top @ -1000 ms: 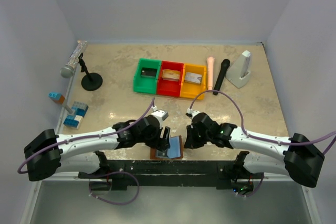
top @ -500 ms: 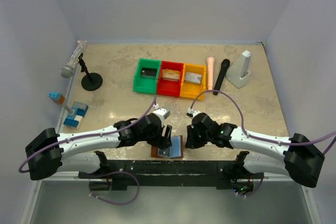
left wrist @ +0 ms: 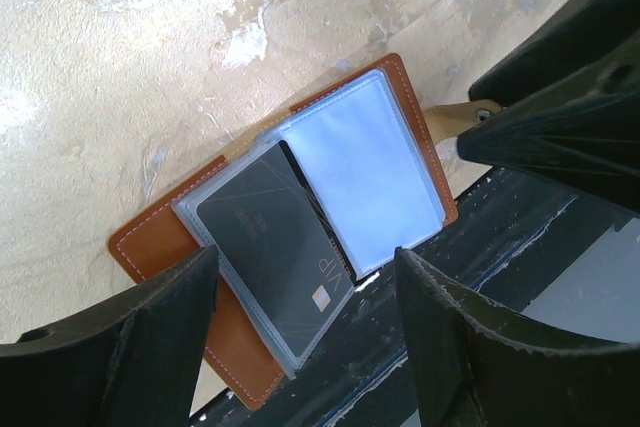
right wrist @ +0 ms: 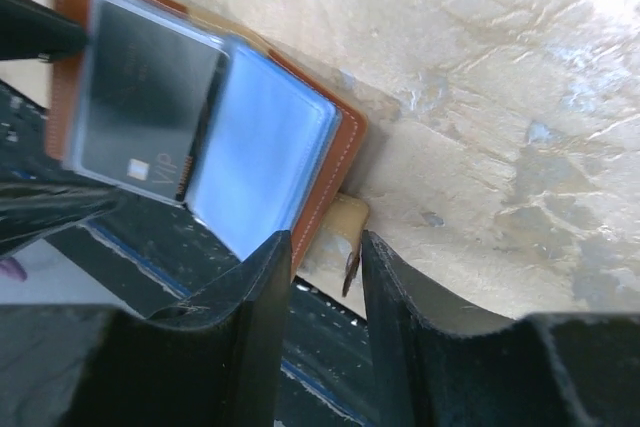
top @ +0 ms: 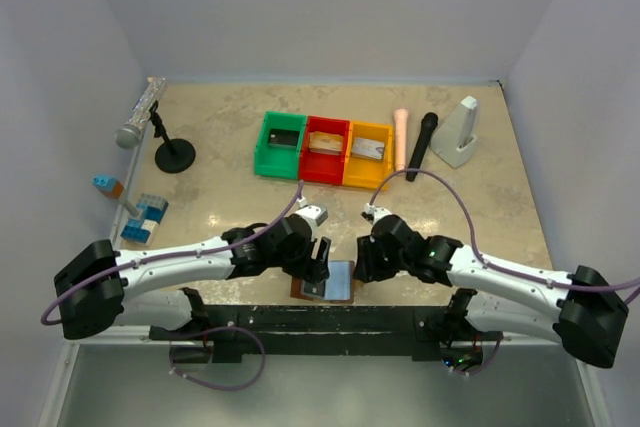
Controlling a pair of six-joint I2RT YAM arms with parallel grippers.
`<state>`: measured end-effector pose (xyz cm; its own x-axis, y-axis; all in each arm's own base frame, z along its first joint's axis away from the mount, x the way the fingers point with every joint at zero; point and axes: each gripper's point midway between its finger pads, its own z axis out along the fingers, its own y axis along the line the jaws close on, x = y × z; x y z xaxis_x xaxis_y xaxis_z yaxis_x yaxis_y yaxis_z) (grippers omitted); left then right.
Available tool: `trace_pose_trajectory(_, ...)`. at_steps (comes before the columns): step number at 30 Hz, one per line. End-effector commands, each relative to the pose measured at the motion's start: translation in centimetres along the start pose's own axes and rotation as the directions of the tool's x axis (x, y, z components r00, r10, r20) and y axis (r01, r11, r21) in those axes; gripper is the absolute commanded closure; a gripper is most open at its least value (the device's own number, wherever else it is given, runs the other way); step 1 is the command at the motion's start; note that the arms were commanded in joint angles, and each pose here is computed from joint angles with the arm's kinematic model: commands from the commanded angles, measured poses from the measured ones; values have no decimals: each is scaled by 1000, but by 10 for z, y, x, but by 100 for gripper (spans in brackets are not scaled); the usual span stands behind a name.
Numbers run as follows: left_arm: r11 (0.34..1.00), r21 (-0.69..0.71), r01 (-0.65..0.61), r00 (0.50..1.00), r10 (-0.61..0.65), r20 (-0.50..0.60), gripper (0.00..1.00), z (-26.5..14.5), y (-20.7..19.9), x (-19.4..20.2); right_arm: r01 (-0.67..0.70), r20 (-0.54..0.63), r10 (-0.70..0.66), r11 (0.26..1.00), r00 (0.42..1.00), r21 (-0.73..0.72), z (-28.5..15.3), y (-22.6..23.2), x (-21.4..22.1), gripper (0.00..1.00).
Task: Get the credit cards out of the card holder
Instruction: Remove the credit card from the card holder.
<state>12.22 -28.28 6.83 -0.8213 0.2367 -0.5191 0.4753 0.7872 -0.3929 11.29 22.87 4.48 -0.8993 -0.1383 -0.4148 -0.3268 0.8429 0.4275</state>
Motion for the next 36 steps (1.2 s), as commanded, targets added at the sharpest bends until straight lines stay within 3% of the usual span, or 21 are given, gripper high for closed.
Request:
trace_pose_trajectory(1, 1000, 4, -10, 999, 10, 49, 25, -8, -5, -13, 9, 139, -1, 998, 990, -55, -27, 22, -34, 62)
trace_pose_trajectory(4, 1000, -19, 12, 997, -10, 73, 26, -13, 2, -13, 46, 168, -21, 988, 986, -150, -35, 42, -42, 67)
trace_pose_trajectory(9, 998, -53, 43, 992, -37, 117, 27, -25, 14, -12, 86, 99, -60, 957, 993, -279, -26, 72, -38, 81)
trace_pose_trajectory(14, 995, -63, 79, 985, -68, 156, 29, -32, 28, -5, 68, -8, -73, 958, 997, -278, 2, 72, -20, 89)
trace_pose_trajectory(18, 997, 57, 57, 979, -67, 194, 31, -36, 7, -14, 48, -42, -62, 960, 997, -275, 17, 71, -14, 93)
trace_pose_trajectory(24, 972, 233, -37, 968, -23, 249, 33, -48, -39, -41, 23, -48, -37, 963, 998, -269, 27, 72, -15, 92)
trace_pose_trajectory(31, 988, 158, -3, 990, -19, 139, 44, -13, -22, -18, -24, -84, 4, 973, 996, -231, 40, 62, -6, 81)
trace_pose_trajectory(36, 999, 35, 38, 991, -42, 129, 51, -1, 8, -4, -26, -55, 13, 970, 998, -242, 39, 64, -11, 74)
